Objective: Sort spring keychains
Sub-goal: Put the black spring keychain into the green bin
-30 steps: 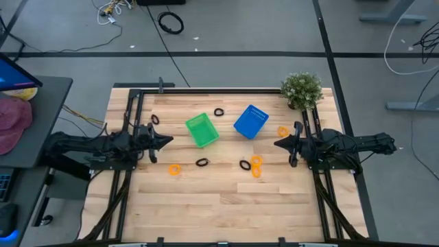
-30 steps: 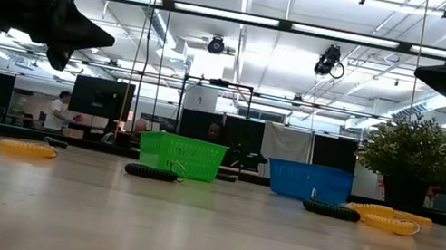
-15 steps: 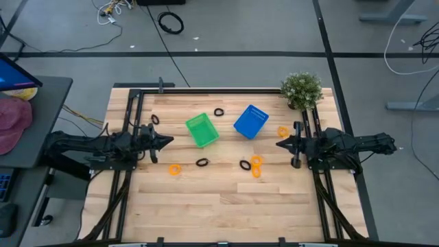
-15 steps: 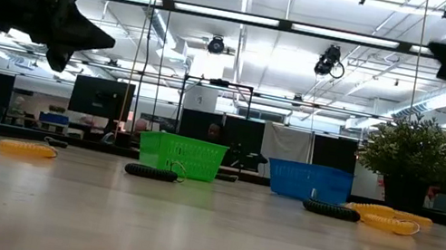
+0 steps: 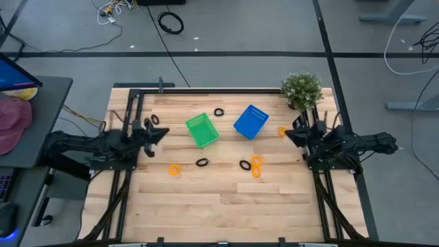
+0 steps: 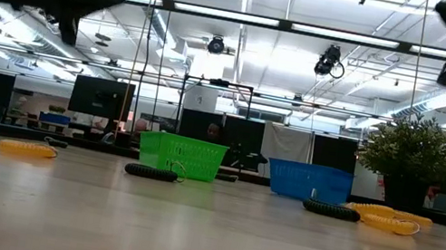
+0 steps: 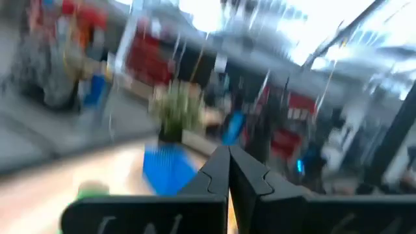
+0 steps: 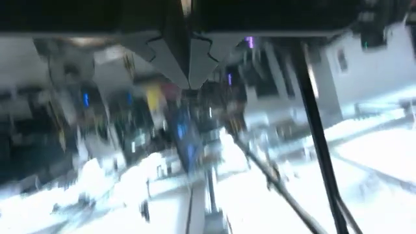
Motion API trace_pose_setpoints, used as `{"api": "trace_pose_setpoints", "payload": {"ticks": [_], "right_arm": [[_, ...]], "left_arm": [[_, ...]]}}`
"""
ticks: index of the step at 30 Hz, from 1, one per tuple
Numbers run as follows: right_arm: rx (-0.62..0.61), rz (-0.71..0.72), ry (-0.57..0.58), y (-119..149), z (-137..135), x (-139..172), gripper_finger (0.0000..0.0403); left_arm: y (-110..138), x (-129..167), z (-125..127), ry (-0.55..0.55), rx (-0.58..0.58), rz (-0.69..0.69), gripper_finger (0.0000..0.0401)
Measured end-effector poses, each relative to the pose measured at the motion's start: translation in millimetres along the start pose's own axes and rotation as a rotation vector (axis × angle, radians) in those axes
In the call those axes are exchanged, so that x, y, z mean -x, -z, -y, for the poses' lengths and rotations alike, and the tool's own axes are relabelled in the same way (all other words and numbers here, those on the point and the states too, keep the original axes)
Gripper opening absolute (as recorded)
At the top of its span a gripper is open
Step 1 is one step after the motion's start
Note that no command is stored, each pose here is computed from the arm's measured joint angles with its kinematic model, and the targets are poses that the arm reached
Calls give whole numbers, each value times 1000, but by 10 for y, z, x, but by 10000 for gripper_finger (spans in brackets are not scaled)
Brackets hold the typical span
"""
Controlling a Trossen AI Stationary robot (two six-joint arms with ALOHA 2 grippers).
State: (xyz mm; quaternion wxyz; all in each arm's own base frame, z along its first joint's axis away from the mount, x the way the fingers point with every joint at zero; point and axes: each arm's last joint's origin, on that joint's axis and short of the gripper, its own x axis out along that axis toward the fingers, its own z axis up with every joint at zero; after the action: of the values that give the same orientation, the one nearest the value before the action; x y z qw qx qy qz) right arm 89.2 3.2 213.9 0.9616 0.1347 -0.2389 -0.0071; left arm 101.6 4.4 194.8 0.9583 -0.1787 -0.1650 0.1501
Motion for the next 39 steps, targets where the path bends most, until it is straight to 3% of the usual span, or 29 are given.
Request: {"api": "trace_pose_setpoints", "payload": {"ticks": [4, 10, 17, 22, 27, 32, 39], "right_arm": [[95, 86, 58, -250, -51, -100, 7], [218, 104, 133, -719, -187, -432, 7], [261, 176, 186, -1303, -368, -847, 7], [205, 202, 195, -1679, -479, -1044, 7], [220, 170, 194, -1767, -519, -1161, 7], [158, 139, 182, -1713, -515, -1197, 7], [117, 36, 235, -1581, -475, -1241, 7]], "left_arm": [[-221, 8, 62, 36, -27, 173, 5], [-621, -111, 228, -21, -135, 112, 5], [-1325, -382, 526, -187, -314, 137, 5], [-1878, -544, 718, -391, -262, 231, 5], [-2169, -664, 851, -412, -242, 268, 5], [-2211, -835, 879, -637, -267, 219, 5], [-2339, -1209, 1031, -896, -423, 62, 16]]}}
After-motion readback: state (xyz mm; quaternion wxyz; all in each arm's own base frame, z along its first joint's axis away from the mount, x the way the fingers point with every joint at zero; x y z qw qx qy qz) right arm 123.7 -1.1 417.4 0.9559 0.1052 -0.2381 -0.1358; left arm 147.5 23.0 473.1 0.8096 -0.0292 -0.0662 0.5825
